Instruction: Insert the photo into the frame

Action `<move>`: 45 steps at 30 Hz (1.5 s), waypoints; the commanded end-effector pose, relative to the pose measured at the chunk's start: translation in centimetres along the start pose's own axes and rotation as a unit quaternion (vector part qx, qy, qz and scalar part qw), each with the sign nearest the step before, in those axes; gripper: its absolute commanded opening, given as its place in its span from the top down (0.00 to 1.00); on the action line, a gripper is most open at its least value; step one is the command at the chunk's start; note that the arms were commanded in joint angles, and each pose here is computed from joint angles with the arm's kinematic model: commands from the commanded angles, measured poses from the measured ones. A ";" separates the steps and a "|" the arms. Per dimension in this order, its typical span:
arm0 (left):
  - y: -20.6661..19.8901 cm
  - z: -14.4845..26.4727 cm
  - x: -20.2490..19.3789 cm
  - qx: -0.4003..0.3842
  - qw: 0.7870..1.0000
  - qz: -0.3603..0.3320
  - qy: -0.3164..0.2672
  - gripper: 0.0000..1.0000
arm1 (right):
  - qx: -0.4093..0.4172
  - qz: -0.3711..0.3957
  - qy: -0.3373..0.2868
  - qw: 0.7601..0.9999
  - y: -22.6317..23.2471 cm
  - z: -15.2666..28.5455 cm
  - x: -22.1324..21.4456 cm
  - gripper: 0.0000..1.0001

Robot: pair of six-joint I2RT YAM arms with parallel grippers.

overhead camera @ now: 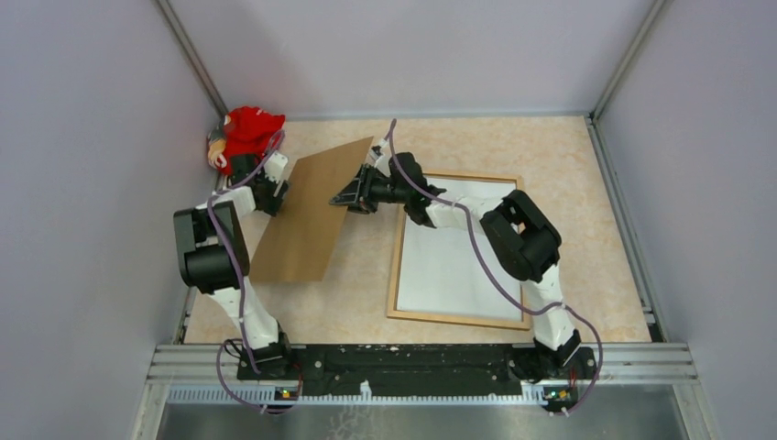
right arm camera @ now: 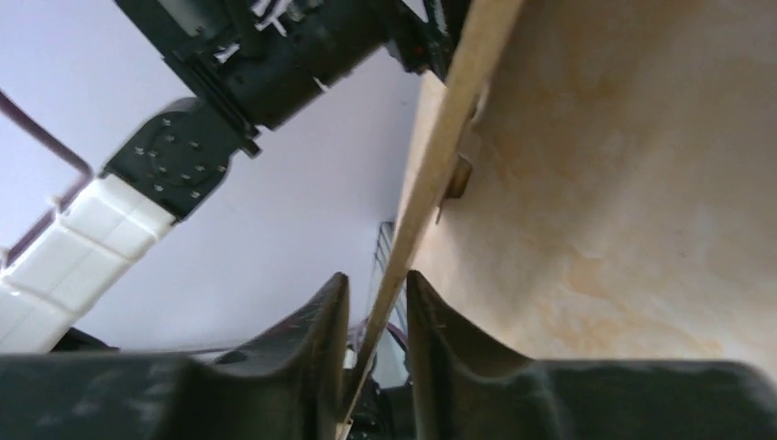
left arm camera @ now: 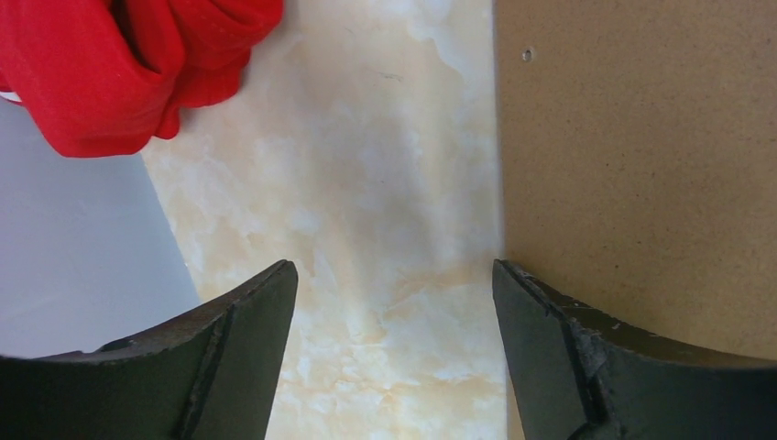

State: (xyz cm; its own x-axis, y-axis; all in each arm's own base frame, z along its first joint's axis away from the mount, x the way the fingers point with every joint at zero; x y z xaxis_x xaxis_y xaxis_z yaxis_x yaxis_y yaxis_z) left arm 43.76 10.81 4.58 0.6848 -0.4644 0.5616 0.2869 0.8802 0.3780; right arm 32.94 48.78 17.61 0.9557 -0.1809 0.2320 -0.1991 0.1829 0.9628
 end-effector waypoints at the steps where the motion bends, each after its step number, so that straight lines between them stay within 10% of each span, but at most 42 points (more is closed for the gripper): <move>1: -7.3 2.0 -4.6 -0.155 0.984 0.021 0.080 0.10 | -0.022 0.065 -0.031 0.997 5.0 1.2 2.0 0.80; 4: -7.8 3.9 -1.9 -0.190 0.981 0.001 0.035 0.01 | -0.050 0.059 -0.030 0.997 4.9 1.4 2.4 1.00; 9: -8.4 9.5 5.2 -0.241 0.963 -0.075 -0.093 0.01 | -0.072 0.053 -0.055 0.995 6.6 3.0 6.3 1.00; 16: -10.6 20.4 12.7 -0.280 0.879 -0.229 -0.310 0.01 | -0.087 -0.010 -0.143 0.986 8.5 7.7 15.7 1.00; 32: -14.2 24.1 9.8 -0.205 0.790 -0.439 -0.375 0.01 | -0.113 -0.103 -0.201 0.968 8.0 12.7 18.1 1.00; 45: -14.9 25.8 12.0 -0.136 0.768 -0.439 -0.447 0.05 | -0.073 -0.158 -0.203 0.964 9.5 13.4 13.1 1.00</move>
State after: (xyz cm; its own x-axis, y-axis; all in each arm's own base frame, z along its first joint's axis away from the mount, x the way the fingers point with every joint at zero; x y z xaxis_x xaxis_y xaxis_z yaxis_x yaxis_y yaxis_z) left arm 30.72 -8.74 23.01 -0.4538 -0.7216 0.5229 0.6431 0.1410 0.7527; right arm 42.45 33.73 21.86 0.7837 -0.6203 -0.0323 0.3237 0.3635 0.8735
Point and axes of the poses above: each gripper's point midway between its finger pads, its own z axis back along the fingers, its own y axis along the line the jaws close on, x = y × z, the point moved 1 cm from there along z, back along the fingers
